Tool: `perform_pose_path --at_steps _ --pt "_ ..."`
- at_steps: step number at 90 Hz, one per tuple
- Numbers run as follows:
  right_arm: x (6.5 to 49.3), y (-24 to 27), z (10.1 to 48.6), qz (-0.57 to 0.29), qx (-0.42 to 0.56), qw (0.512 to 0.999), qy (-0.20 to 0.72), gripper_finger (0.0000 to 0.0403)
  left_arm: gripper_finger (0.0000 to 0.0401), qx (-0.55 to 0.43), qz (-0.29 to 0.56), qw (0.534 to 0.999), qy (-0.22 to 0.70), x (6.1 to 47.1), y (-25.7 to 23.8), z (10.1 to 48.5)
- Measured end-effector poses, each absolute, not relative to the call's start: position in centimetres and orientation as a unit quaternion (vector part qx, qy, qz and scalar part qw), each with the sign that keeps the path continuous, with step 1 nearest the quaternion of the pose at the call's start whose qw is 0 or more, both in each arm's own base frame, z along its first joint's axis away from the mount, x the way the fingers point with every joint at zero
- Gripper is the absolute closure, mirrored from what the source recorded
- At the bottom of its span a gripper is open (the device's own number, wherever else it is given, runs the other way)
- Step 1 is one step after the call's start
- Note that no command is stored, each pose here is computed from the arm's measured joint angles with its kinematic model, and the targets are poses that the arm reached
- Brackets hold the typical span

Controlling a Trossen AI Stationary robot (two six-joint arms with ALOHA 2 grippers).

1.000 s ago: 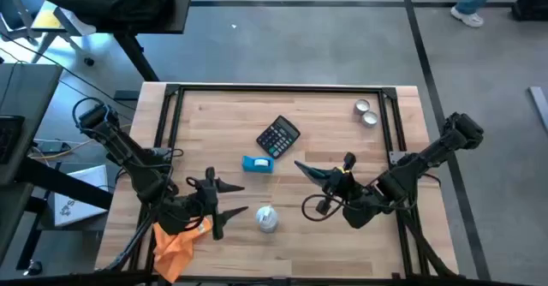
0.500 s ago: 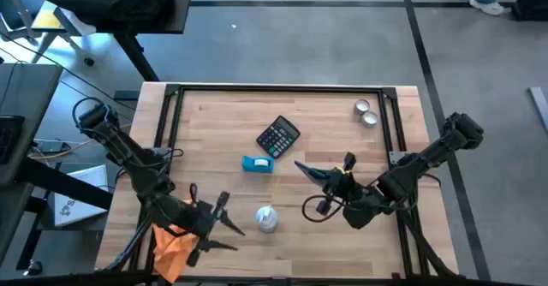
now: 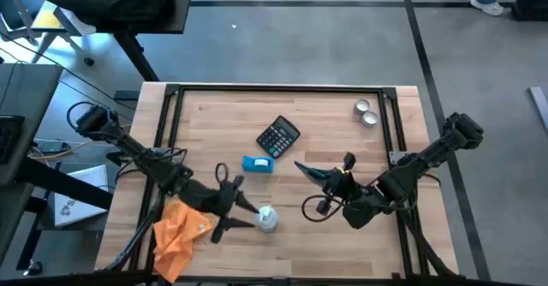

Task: Apply microfiber cloth
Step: Spray the cellphone using the white spray bottle

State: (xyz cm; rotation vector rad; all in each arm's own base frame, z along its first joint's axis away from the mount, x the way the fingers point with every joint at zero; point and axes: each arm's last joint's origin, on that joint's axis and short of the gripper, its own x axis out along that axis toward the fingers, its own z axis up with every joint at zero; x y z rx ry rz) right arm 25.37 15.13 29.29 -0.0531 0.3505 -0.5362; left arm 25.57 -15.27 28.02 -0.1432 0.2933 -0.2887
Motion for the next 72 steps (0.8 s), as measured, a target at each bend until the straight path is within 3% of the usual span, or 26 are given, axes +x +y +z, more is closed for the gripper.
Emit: perform_pose_path --at_steps 31,47,72 --pt "25.3 15.1 29.2 -0.257 -0.028 0.949 0.179 0.0402 0.0208 -0.024 -0.076 0.972 0.221 25.0 -13.0 27.1" --pt "25.3 15.1 29.2 -0.257 -0.028 0.949 0.180 0.0402 0.0208 -0.003 -0.071 0.977 0.203 25.1 -13.0 27.4" --pt "25.3 15.1 29.2 -0.257 -0.028 0.949 0.180 0.0402 0.0208 -0.057 -0.060 0.979 0.188 25.2 -13.0 27.7"
